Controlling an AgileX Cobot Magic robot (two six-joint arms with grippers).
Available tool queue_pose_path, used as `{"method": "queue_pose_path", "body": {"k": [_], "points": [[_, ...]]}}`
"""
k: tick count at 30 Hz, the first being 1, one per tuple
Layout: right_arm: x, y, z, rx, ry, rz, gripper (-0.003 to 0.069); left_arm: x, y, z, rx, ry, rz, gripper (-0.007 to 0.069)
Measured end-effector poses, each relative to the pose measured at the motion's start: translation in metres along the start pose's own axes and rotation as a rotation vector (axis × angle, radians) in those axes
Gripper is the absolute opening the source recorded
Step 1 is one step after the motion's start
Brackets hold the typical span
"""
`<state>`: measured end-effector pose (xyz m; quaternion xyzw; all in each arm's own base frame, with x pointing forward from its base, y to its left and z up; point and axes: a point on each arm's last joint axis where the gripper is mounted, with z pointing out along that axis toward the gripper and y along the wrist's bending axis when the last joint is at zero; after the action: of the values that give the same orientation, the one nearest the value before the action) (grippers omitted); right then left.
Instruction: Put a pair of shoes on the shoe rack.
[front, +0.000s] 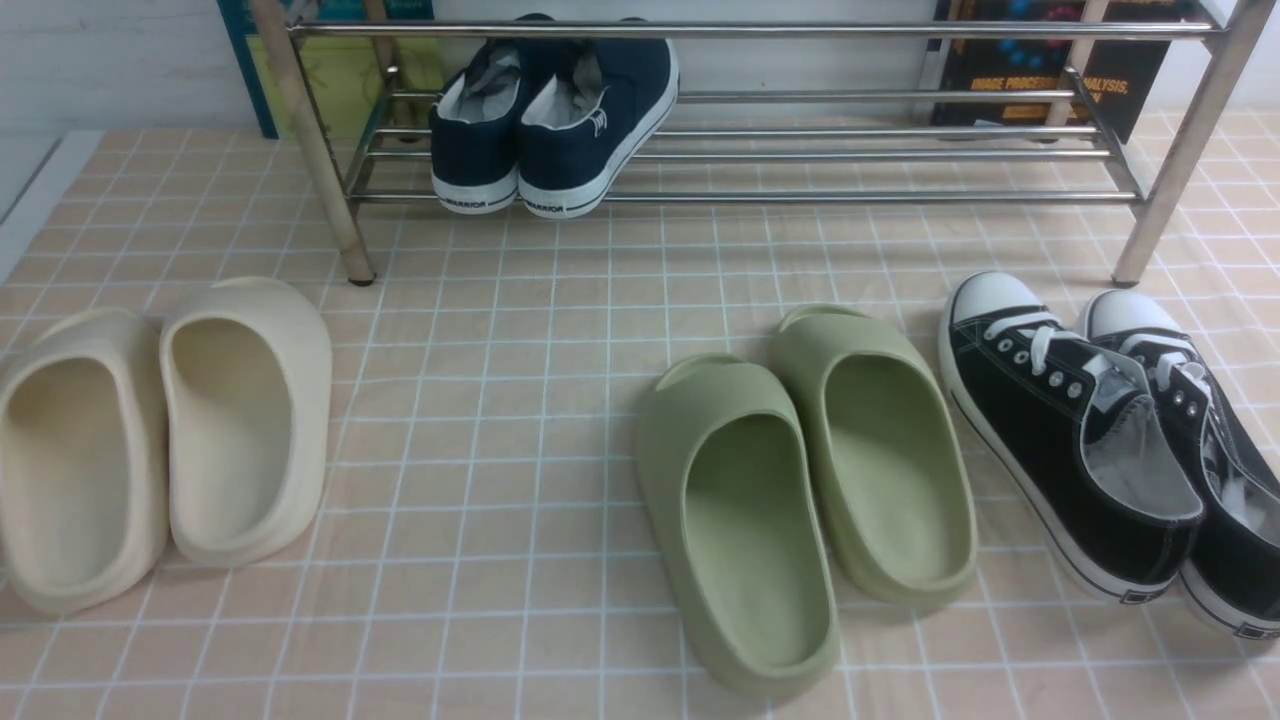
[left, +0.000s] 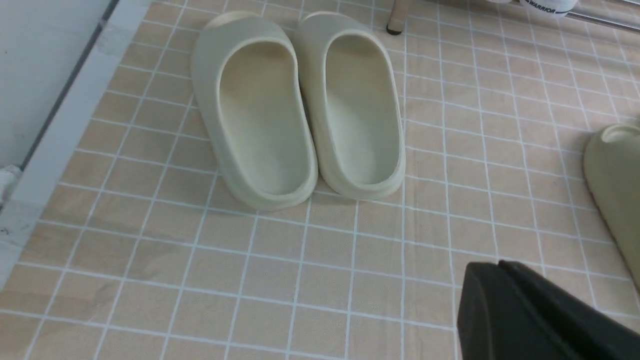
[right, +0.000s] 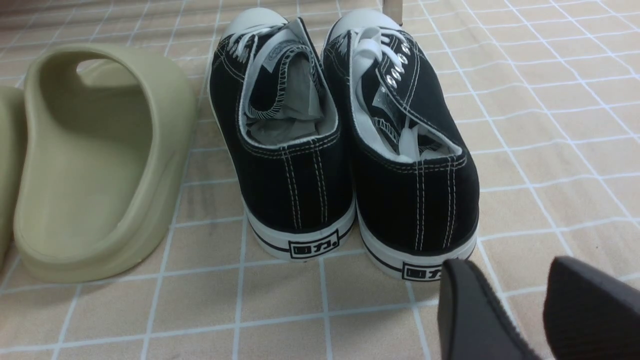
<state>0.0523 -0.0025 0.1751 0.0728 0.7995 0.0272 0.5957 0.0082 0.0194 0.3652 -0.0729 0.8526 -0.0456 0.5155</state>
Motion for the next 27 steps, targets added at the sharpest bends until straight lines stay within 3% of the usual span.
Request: {"method": "queue_pose_path", "body": {"k": [9,11,12,13,15,20,27], "points": [[0.000,0.000,0.000,0.000,0.000,0.000,0.0239,0.040,0.001,0.040,-0.031,-0.163,-0.003,0.0038],[0.000,0.000,0.000,0.000,0.000,0.000,0.0239,0.053,0.000,0.052,-0.025,-0.250,-0.005,0.0039],[0.000,0.000,0.000,0.000,0.000,0.000,0.0239,0.063,0.001,0.061,0.033,-0.267,0.010,0.0040],[0.000,0.000,0.000,0.000,0.000,0.000,0.0239,0.068,0.001,0.066,-0.026,-0.280,0.004,0.0041],[0.000,0.000,0.000,0.000,0.000,0.000,0.0239,0.097,0.005,0.090,-0.044,-0.343,0.021,0.0041],[0.000,0.000,0.000,0.000,0.000,0.000,0.0239,0.133,0.011,0.122,-0.069,-0.339,0.022,0.0027],[0.000,0.000,0.000,0.000,0.000,0.000,0.0239,0.138,0.012,0.126,-0.068,-0.339,0.076,0.0019]]}}
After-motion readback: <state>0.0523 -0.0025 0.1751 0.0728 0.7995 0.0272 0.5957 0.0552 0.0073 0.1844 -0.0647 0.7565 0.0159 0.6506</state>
